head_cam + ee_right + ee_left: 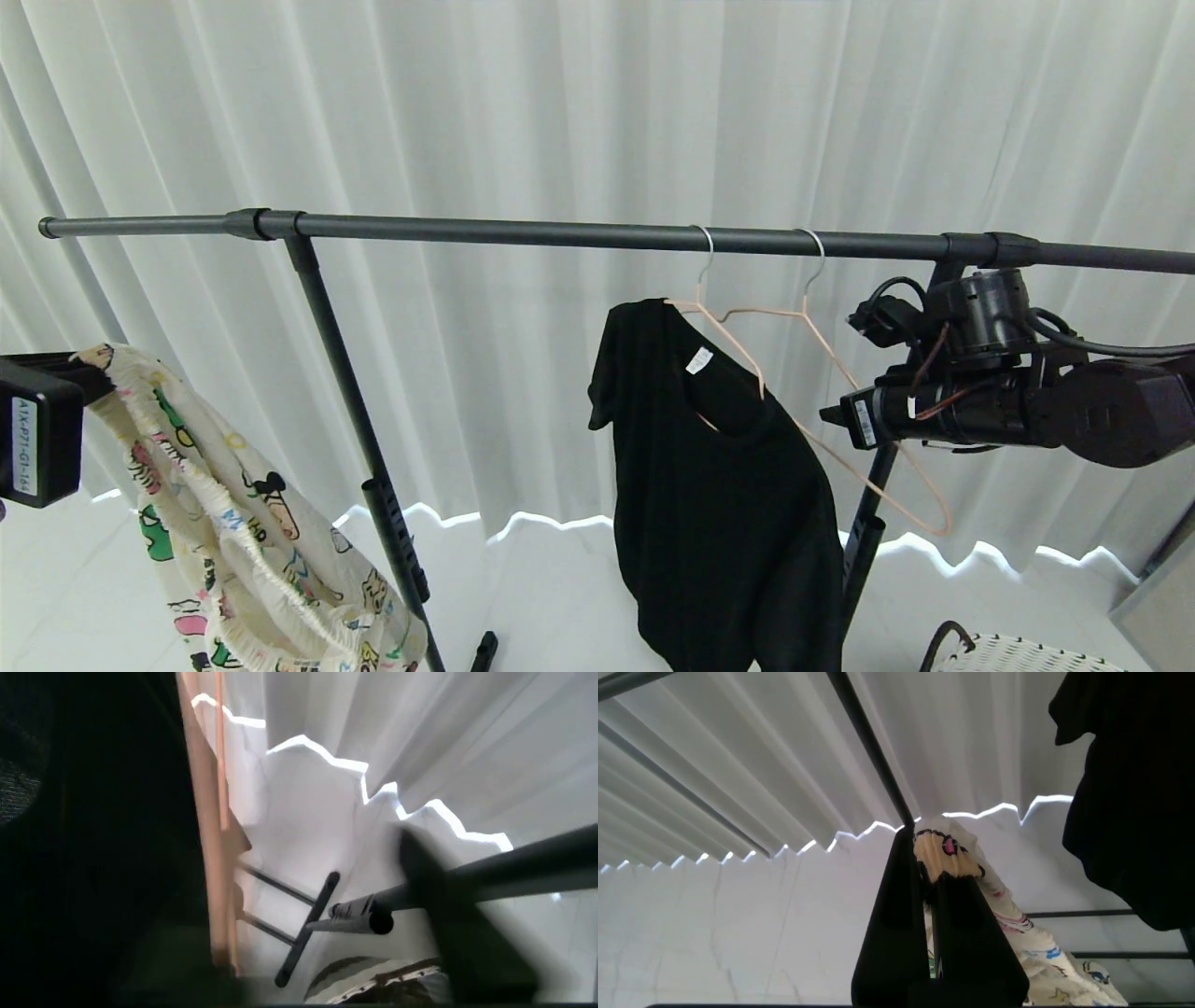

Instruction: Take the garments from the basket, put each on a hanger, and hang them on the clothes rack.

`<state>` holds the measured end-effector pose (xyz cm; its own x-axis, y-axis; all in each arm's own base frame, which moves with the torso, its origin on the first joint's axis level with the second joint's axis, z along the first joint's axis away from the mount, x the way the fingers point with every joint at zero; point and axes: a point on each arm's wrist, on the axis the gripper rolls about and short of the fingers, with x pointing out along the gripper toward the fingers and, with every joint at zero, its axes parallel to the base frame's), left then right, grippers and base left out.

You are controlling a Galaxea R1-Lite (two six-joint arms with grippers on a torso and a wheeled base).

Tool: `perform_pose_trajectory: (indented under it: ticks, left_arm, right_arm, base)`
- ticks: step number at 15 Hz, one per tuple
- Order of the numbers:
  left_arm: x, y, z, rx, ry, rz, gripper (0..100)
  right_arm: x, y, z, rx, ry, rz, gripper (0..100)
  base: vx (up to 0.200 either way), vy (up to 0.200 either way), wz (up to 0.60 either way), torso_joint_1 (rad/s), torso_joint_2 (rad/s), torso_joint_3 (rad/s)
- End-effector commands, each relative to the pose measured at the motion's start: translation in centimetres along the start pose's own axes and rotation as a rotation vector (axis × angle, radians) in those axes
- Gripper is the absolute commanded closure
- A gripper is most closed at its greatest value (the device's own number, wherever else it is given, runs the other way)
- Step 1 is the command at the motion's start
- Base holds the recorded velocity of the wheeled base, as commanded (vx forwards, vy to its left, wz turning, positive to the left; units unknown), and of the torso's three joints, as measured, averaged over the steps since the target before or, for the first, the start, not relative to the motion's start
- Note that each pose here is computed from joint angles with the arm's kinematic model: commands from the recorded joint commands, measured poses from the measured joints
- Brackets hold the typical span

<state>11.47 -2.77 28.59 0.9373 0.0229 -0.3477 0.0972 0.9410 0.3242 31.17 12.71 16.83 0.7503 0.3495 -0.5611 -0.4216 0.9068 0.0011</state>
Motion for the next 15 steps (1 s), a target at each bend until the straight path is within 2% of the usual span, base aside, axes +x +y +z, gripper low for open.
perform_pose_trajectory:
  ticks: [1, 7, 11, 15]
  left_arm:
    - [-0.1, 0.0, 0.0, -0.001, -0.002, 0.001, 100]
    - [-0.5, 0.2, 0.0, -0.005, -0.016, 0.005, 100]
    - [-0.8, 0.3, -0.1, -0.01, -0.026, 0.008, 100]
    - [-0.9, 0.3, 0.0, -0.012, -0.036, 0.011, 100]
  right_arm:
    - [-0.5, 0.0, 0.2, -0.001, -0.015, 0.0, 100]
    - [-2.6, 0.1, 1.1, 0.003, -0.07, -0.004, 100]
    - [-5.1, -0.1, 2.1, 0.008, -0.143, -0.023, 100]
    - [-8.2, 0.1, 1.6, 0.003, -0.183, -0.027, 100]
  base:
    - [0.0, 0.0, 0.0, 0.0, 0.0, 0.0]
    - [0.0, 0.0, 0.0, 0.0, 0.0, 0.0]
    - [0.0, 0.0, 0.0, 0.0, 0.0, 0.0]
    - [0.0, 0.0, 0.0, 0.0, 0.0, 0.0]
